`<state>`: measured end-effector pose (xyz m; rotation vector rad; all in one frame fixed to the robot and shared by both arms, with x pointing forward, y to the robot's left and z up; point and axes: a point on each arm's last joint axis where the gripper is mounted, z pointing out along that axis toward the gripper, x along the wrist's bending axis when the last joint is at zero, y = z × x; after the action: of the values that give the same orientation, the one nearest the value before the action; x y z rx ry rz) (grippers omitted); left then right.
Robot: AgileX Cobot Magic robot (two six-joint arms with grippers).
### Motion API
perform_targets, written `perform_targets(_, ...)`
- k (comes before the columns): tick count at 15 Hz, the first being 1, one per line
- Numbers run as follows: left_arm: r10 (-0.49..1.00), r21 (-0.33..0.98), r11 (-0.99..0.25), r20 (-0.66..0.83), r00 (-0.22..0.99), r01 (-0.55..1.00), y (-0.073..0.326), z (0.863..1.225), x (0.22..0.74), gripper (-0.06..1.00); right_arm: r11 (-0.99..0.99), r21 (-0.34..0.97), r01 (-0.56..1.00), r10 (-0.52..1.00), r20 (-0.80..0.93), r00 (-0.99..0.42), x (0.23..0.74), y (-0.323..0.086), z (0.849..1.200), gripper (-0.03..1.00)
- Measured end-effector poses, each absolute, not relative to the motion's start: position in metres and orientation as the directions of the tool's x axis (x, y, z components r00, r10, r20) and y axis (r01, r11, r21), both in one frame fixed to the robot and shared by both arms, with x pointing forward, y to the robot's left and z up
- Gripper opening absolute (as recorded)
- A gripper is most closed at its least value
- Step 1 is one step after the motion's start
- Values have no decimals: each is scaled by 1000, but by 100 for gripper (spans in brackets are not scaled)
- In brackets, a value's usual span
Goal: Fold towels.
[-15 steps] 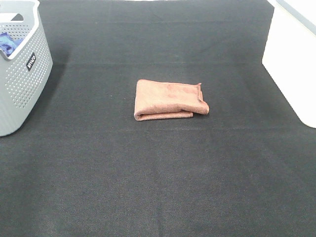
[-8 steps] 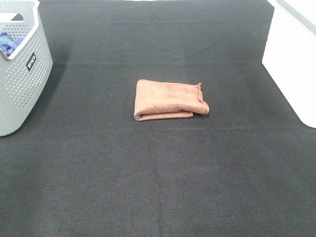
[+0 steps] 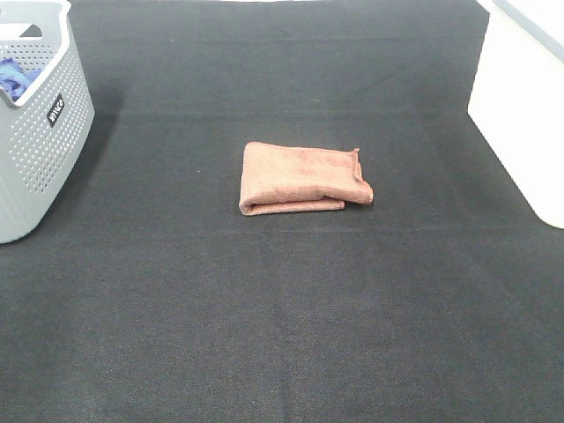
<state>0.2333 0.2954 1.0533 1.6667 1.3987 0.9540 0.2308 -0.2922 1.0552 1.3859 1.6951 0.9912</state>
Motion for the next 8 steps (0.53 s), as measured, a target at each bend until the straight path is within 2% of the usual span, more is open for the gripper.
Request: perform_targets(8,989,893,-125,78,126,432,295,1053,233,65,125,894,430,985,-60,-162,231,-292,1055,77)
